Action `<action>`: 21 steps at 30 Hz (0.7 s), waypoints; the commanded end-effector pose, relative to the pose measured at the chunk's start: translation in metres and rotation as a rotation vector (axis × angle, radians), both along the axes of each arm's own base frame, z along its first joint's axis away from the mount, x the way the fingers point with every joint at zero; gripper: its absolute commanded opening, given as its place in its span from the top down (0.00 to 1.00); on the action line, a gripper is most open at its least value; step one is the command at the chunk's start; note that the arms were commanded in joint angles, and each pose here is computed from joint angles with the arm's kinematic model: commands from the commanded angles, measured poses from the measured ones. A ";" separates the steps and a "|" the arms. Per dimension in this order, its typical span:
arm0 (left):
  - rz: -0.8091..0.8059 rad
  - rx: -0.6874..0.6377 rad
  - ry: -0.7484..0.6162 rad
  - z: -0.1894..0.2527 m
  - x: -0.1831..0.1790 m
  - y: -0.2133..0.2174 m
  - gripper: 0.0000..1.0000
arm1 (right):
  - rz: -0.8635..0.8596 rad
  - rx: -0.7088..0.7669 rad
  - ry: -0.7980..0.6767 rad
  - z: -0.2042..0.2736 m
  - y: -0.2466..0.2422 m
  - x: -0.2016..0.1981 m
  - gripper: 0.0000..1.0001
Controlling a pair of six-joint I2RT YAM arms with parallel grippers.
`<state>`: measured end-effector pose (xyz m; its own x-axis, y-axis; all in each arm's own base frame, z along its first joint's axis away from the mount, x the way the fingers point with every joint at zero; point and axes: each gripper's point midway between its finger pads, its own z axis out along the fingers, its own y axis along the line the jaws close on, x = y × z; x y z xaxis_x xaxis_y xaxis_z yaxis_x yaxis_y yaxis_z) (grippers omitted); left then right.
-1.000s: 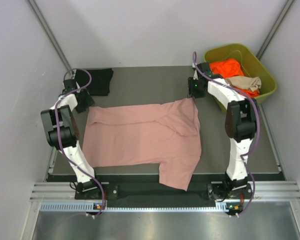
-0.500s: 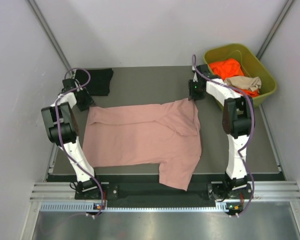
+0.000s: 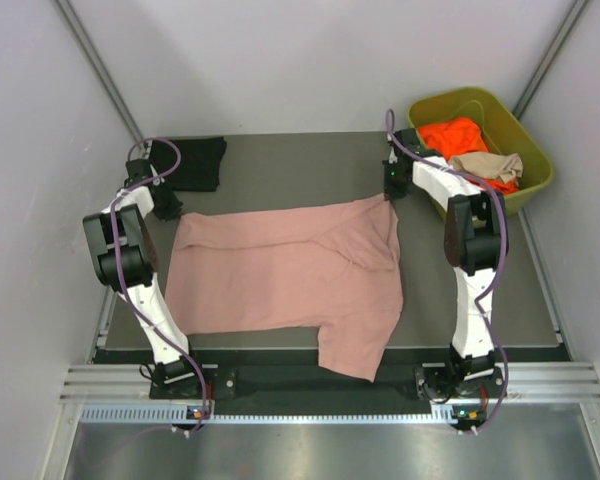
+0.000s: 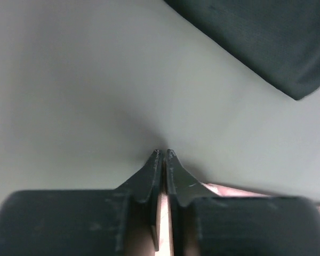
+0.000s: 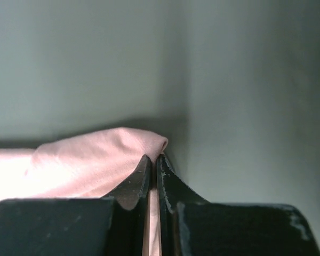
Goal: Fold and stack the t-shirts
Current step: Fold the tshirt
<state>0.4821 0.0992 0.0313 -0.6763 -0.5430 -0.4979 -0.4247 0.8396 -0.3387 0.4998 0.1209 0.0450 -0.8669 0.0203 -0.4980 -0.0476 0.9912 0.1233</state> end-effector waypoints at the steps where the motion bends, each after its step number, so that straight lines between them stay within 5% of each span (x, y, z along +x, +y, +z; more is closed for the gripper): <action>1: 0.045 0.119 -0.087 0.033 0.010 0.023 0.96 | -0.071 -0.088 -0.134 0.041 -0.025 0.031 1.00; 7: 0.051 0.222 -0.075 0.037 0.007 0.039 1.00 | -0.068 -0.095 -0.152 0.045 -0.027 0.035 1.00; 10: 0.049 0.223 -0.067 0.036 0.009 0.040 0.89 | -0.043 -0.073 -0.140 0.041 -0.020 0.037 0.99; 11: 0.052 0.224 -0.069 0.039 0.008 0.039 0.84 | -0.039 -0.069 -0.139 0.041 -0.018 0.037 0.89; 12: 0.072 0.252 -0.067 0.042 0.008 0.043 0.65 | -0.033 -0.063 -0.133 0.044 -0.014 0.037 0.81; 13: 0.074 0.260 -0.067 0.045 0.007 0.042 0.58 | -0.038 -0.063 -0.134 0.047 -0.014 0.038 0.80; 16: 0.110 0.340 -0.051 0.069 0.004 0.046 0.34 | -0.079 -0.087 -0.131 0.063 -0.021 0.032 0.59; 21: 0.136 0.418 -0.039 0.103 -0.016 0.035 0.32 | -0.131 -0.106 -0.101 0.080 -0.030 -0.003 0.44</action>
<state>0.4677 0.1330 0.0675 -0.6601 -0.4235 -0.6204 -0.5122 0.8579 -0.0406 0.5180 0.1015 0.0850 -0.8262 0.0367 -0.5621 0.0244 0.9993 0.0294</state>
